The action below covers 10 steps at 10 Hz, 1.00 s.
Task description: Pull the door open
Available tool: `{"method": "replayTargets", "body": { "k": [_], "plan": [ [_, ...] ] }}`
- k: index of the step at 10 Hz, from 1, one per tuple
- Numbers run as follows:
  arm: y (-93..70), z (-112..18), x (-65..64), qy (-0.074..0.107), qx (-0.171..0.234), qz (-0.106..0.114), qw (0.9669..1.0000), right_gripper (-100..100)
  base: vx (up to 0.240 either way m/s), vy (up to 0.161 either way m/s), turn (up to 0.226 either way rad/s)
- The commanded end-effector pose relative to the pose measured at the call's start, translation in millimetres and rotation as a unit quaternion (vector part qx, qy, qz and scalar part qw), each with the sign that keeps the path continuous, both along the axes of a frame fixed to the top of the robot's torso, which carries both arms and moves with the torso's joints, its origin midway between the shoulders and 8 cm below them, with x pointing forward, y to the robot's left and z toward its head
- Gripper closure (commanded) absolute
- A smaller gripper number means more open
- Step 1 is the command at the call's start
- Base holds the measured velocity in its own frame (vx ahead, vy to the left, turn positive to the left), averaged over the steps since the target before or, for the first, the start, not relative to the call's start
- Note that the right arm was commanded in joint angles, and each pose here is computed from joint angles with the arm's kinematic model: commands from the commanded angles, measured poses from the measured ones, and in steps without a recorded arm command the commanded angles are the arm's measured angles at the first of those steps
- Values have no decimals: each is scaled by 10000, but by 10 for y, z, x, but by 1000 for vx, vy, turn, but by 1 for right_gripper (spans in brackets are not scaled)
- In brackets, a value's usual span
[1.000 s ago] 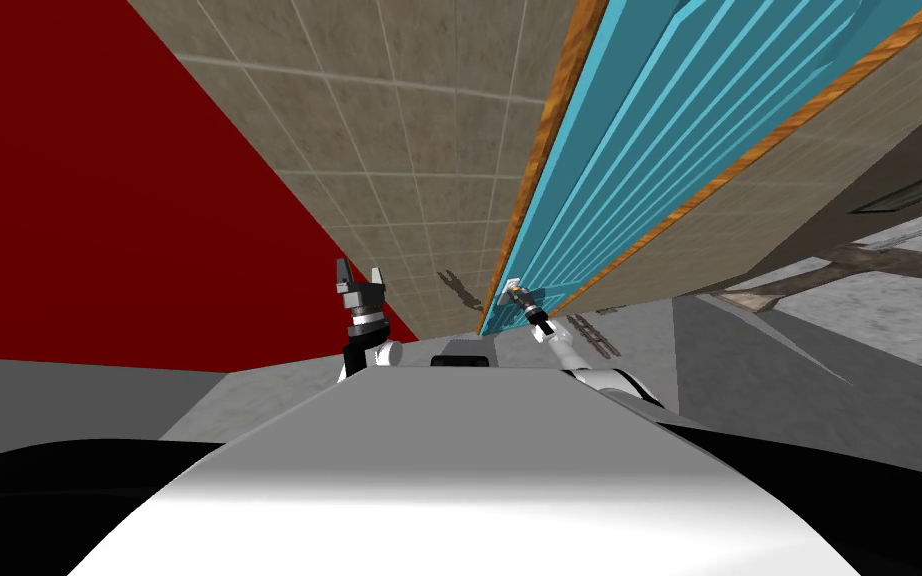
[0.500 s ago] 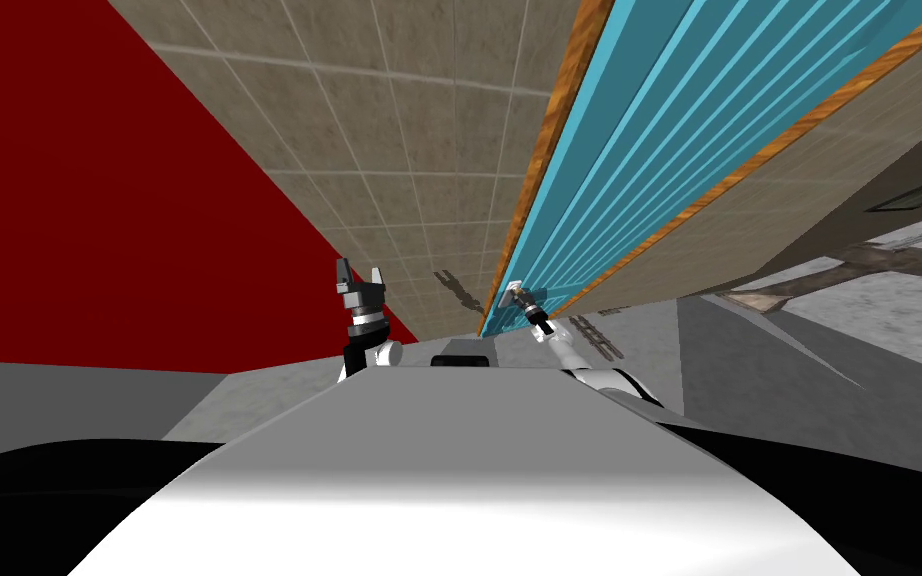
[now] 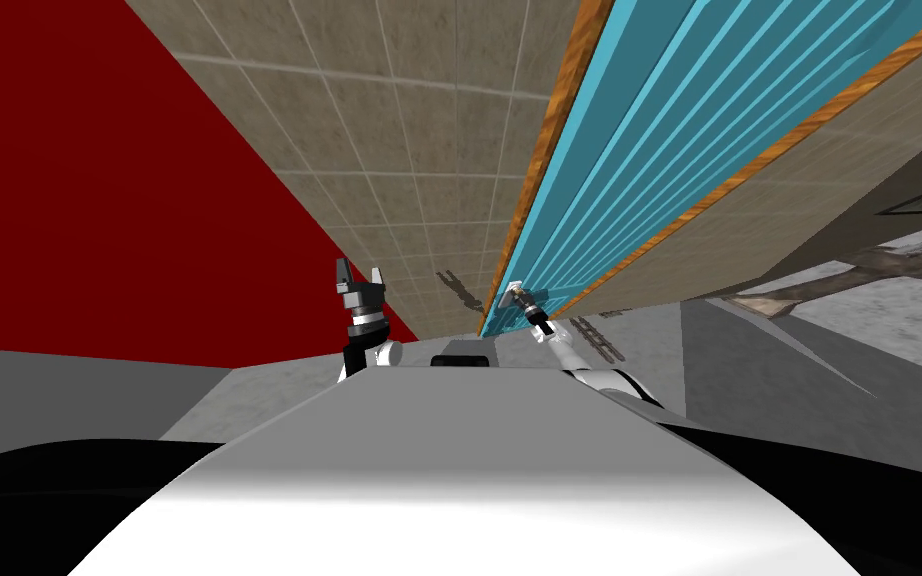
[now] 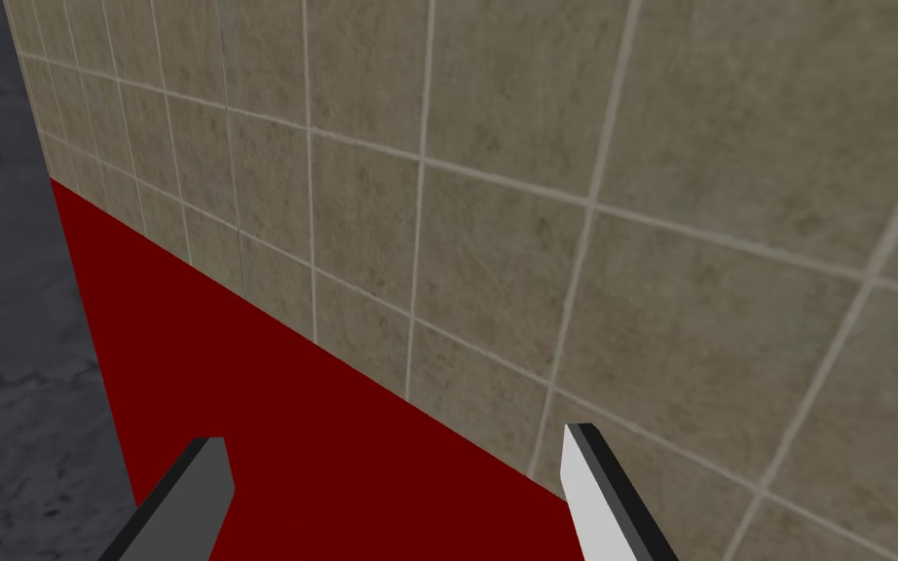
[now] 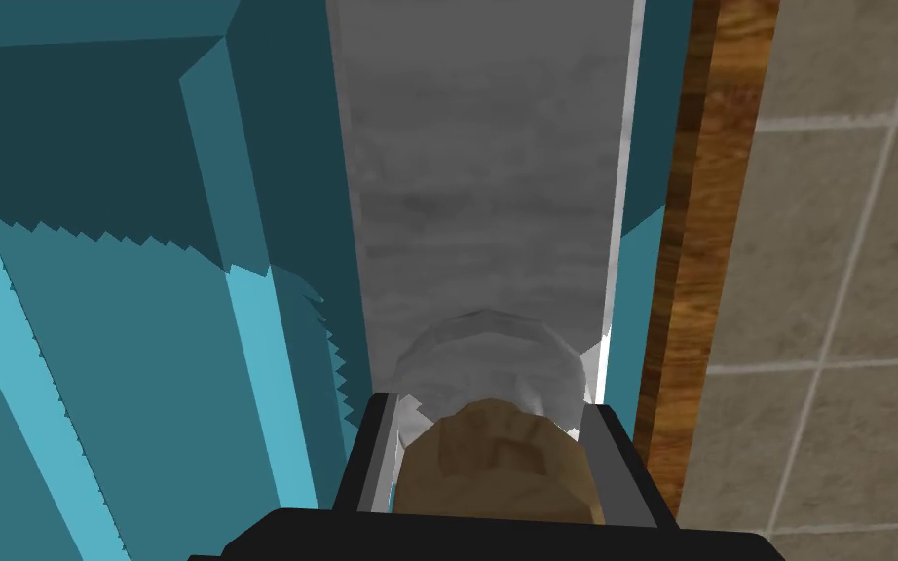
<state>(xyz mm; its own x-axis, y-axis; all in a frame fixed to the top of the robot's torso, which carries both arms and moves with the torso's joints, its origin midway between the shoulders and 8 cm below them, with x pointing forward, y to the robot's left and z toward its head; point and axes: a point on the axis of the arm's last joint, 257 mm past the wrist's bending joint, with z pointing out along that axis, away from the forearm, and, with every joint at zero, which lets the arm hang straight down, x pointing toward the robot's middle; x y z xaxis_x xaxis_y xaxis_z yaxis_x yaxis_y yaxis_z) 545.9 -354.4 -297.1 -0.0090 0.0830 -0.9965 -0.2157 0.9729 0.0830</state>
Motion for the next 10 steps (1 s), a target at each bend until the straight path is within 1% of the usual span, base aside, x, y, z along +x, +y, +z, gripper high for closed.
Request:
{"method": "replayTargets", "body": {
  "k": [1, 3, 5, 7, 8, 9, 10],
  "plan": [
    [-3, 37, 24, -11, 224, -30, 9997, 100, -45, -69, 80],
    [-16, 55, 35, 4, 480, -79, 9988, 100, -46, -70, 76],
    [-33, 77, 49, 21, 802, -138, 9967, 100, -38, -52, 84],
    [-53, 101, 65, 38, 1168, -202, 9929, 100, -56, -78, 113],
    [-63, 112, 72, 46, 1350, -232, 9906, 100, -54, -85, 107],
    [-76, 126, 81, 51, 1559, -270, 9874, 100, -67, -68, 122],
    [-76, 126, 81, 54, 1575, -269, 9871, 100, -40, -48, 46]
  ]
}}
